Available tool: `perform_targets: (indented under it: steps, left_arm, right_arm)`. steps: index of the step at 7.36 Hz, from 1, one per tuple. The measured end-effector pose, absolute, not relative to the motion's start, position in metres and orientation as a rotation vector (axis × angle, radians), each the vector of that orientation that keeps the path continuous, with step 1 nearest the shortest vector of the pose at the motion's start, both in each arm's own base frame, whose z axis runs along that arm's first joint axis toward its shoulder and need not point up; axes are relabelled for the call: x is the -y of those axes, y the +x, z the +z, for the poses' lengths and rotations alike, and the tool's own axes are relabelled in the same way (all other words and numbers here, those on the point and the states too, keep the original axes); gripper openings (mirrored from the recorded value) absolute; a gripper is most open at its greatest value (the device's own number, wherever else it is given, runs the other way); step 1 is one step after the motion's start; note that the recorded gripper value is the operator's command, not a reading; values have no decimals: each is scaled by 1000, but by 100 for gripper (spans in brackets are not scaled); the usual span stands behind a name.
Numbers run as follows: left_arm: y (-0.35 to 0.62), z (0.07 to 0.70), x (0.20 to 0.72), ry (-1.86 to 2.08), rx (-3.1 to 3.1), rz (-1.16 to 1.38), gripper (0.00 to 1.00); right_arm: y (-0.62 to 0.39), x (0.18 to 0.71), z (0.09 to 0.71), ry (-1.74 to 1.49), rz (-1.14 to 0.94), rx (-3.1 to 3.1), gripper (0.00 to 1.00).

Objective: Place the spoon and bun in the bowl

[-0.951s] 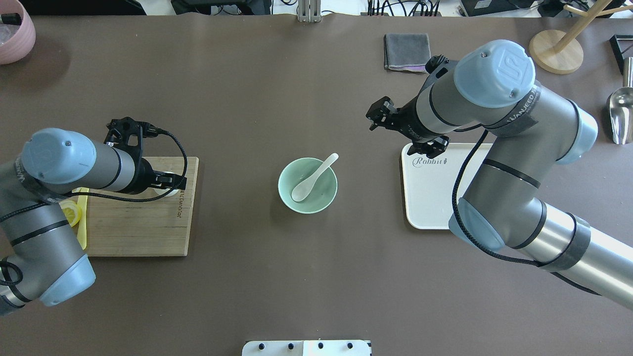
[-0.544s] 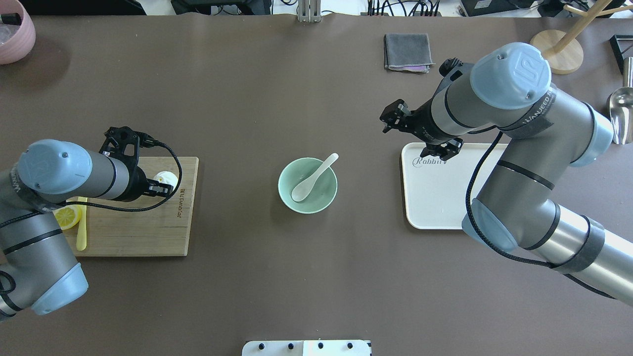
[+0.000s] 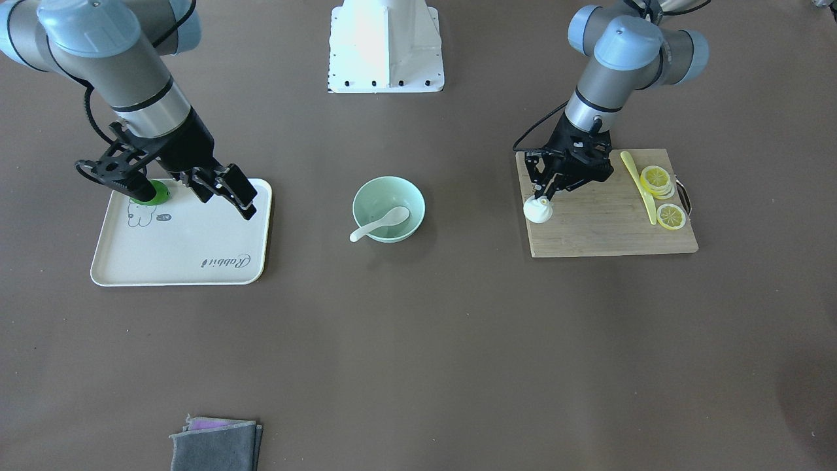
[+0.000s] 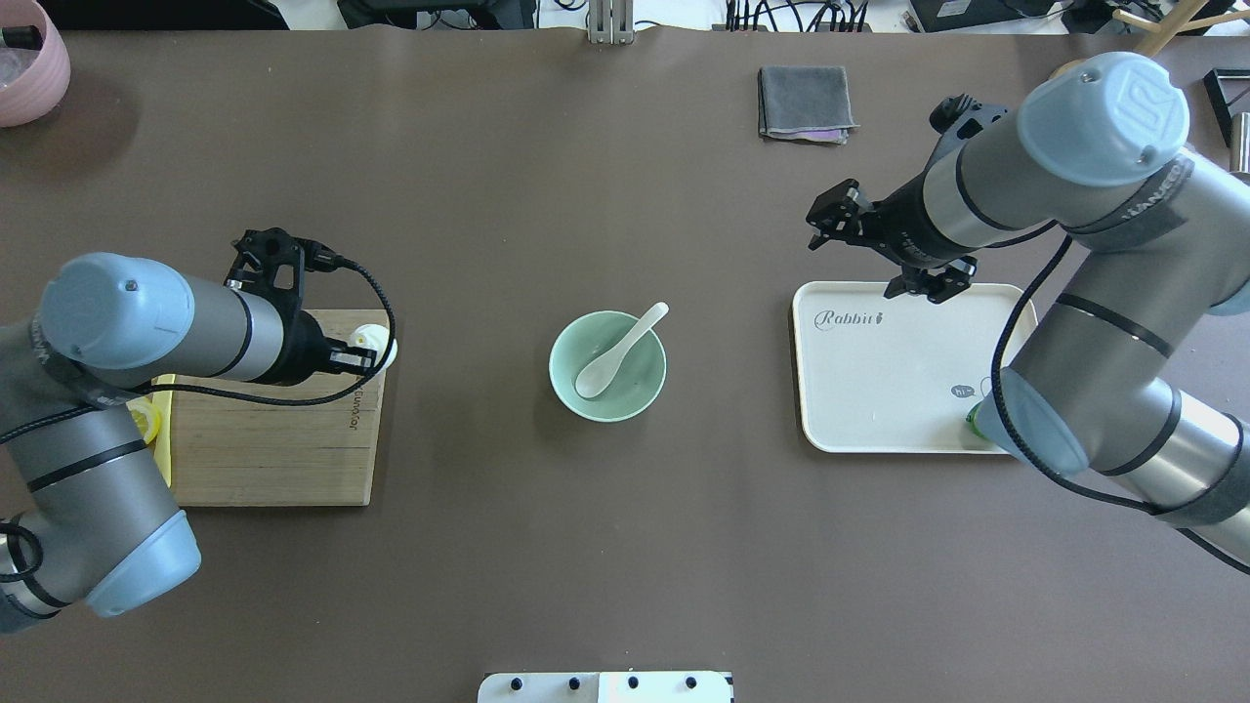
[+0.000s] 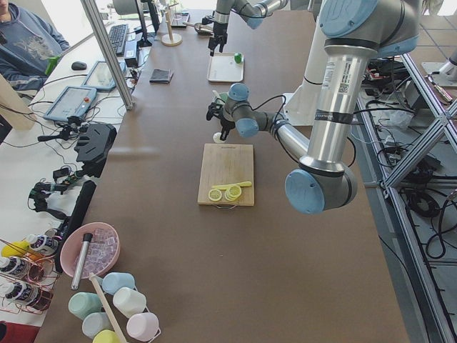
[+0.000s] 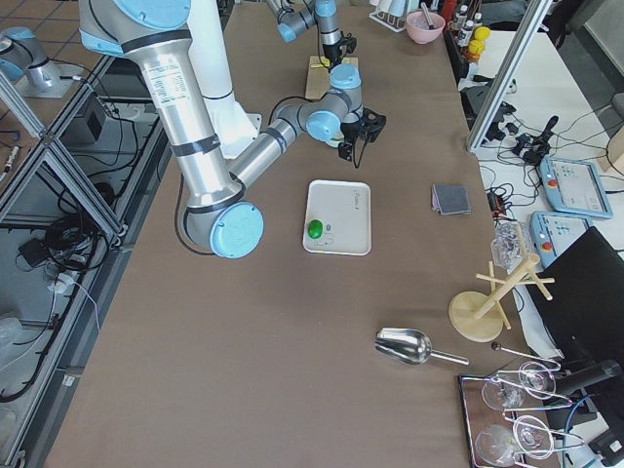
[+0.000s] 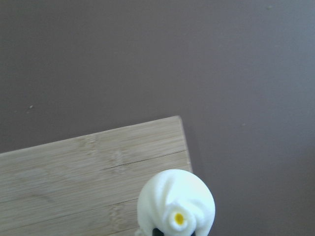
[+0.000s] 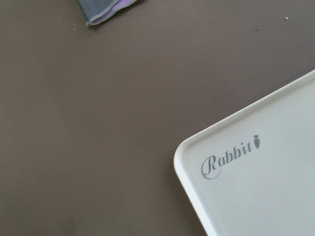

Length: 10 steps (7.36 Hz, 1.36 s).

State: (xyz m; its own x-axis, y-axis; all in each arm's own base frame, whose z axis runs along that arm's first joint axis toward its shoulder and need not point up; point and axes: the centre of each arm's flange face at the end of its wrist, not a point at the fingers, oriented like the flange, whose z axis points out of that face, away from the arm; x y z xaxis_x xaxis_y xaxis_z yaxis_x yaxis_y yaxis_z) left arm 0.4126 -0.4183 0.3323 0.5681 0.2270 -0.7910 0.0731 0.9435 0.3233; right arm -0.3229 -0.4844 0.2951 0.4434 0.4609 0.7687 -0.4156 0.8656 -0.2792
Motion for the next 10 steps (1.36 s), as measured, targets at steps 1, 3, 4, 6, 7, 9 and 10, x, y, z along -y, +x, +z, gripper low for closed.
perform_targets:
  steps: [1, 3, 4, 6, 7, 9, 10]
  left_arm:
    - [436, 290, 425, 327, -1036, 56, 0]
    - [485, 216, 429, 295, -1139, 6, 0]
    - [501, 196, 429, 284, -1161, -3, 70]
    - [521, 185, 422, 291, -1163, -7, 98]
    - [525, 184, 420, 301, -1160, -10, 98]
    - [505, 189, 421, 308, -1165, -15, 98]
    - [475, 208, 434, 296, -1154, -10, 98]
  right_arm:
    - [-291, 489, 319, -42, 506, 952, 100]
    - [-233, 495, 368, -11, 438, 905, 100]
    - [-215, 496, 386, 4, 410, 884, 100]
    - [-199, 498, 403, 19, 380, 860, 100]
    - [-197, 499, 406, 21, 376, 856, 100]
    - [-195, 500, 408, 23, 378, 852, 100]
    - [-187, 503, 411, 33, 373, 846, 100]
